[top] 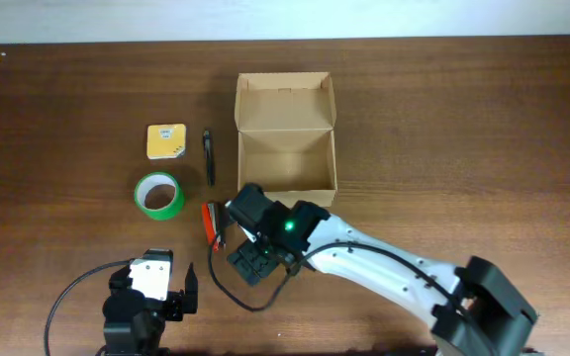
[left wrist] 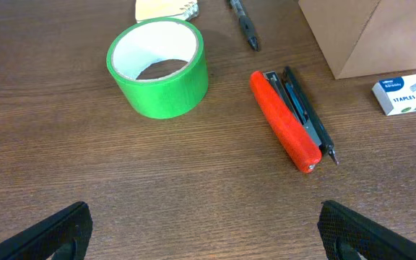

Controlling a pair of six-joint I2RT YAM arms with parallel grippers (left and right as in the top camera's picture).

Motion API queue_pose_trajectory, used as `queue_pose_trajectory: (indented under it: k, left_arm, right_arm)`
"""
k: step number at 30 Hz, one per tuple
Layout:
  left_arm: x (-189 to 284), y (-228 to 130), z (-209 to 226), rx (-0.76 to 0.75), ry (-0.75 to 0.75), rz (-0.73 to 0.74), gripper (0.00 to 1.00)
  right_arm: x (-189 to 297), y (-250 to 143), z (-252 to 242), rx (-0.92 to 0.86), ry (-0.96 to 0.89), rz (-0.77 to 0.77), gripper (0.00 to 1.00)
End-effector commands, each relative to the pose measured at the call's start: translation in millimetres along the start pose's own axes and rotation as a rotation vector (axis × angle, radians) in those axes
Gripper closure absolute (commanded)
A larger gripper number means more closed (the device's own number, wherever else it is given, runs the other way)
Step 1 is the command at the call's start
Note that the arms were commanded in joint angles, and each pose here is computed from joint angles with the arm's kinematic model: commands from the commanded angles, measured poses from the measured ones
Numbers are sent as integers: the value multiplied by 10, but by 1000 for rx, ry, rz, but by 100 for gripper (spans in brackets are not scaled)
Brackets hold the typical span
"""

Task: Pack container
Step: 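Release the box and move the right gripper to the staples box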

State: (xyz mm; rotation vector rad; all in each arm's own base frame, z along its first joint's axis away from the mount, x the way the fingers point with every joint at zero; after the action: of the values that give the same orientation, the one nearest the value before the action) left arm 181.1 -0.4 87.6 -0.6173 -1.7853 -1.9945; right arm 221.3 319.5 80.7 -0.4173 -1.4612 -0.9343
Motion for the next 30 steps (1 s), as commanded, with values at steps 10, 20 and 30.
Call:
queue_pose_trajectory:
  k: [10,20,30]
  left_arm:
    - [-1,4,22,-9,12,-7,1]
    - [-1,4,22,-9,12,-7,1]
    - [-1,4,22,-9,12,-7,1]
  right_arm:
    - [-254,114,-314,-183,-191,-63,1]
    - [-353,178,-382,-182,-233,-90,1]
    - [-538,180,-446,-185,-262,-84,0]
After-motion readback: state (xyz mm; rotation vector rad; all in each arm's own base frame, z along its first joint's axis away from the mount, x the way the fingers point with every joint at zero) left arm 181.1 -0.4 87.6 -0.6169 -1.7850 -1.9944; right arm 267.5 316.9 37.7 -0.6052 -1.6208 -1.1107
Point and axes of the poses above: each gripper's point midway between its finger pads, its own x axis back along the fingers, its own z axis along the line the jaws close on, y = z × x, the point moved 1 cm from there along x, back along the fingers
